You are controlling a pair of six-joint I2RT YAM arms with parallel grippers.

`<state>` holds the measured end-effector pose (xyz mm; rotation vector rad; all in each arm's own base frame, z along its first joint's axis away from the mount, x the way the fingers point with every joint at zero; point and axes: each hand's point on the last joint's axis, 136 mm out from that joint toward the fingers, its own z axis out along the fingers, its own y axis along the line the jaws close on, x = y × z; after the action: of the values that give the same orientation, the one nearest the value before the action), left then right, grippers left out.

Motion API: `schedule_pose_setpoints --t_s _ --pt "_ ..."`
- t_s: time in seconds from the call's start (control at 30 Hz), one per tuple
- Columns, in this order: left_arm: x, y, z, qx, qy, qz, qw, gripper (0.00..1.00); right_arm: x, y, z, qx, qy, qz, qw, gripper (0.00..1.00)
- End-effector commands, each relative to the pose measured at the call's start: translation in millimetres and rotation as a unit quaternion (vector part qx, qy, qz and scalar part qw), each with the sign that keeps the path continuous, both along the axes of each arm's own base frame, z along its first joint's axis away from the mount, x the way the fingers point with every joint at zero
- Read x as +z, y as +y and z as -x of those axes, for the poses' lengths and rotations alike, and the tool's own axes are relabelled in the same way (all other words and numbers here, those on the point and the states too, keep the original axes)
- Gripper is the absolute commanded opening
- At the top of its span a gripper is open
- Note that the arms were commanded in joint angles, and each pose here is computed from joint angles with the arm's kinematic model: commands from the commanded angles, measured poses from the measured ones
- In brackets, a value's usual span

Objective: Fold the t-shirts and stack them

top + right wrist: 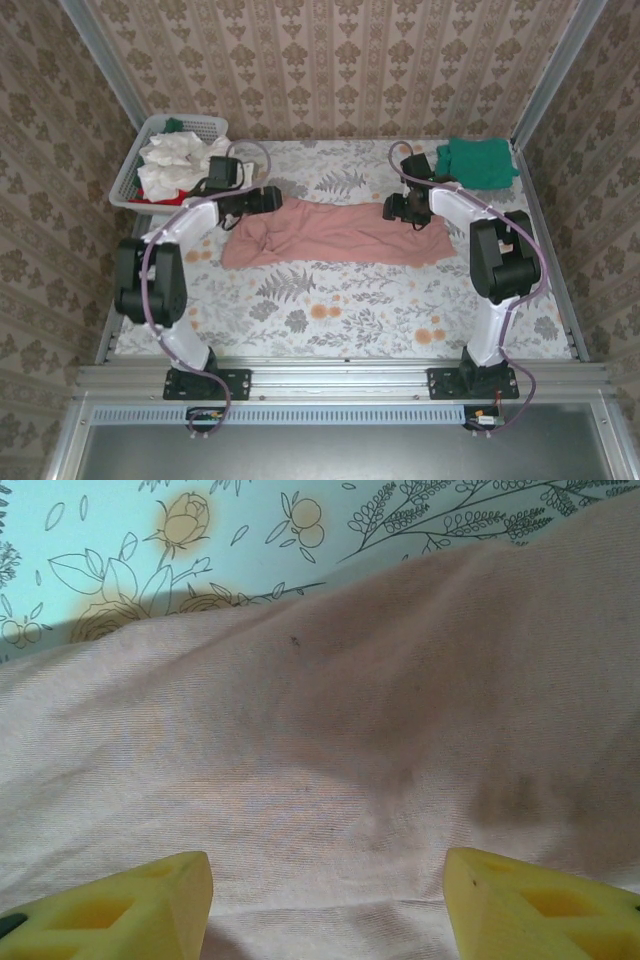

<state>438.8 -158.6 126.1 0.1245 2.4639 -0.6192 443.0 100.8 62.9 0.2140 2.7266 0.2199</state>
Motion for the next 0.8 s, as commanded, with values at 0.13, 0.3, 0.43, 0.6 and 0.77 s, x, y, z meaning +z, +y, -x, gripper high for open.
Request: schedule_pose_setpoints --t_s 0.13,0.3,0.43,0.6,0.77 --pt "-34 10 16 0.0 0.051 -0.065 0.997 0.68 0 0 -7 0.001 -0.003 0.004 1.0 0.66" --pt "-57 34 52 0.013 0.084 -0.11 0.99 0.69 6 -3 -5 0.003 -0.008 0.013 1.0 0.67" --pt "-70 47 76 0.007 0.12 -0.135 0.984 0.68 15 -5 -5 0.005 -0.019 0.015 1.0 0.67" --pt "-54 64 103 0.019 0.11 -0.151 0.982 0.67 14 -10 5 0.007 -0.008 0.023 1.0 0.68" --pt "-24 50 104 0.019 0.067 -0.114 0.991 0.65 8 -13 9 0.003 -0.003 0.019 1.0 0.69"
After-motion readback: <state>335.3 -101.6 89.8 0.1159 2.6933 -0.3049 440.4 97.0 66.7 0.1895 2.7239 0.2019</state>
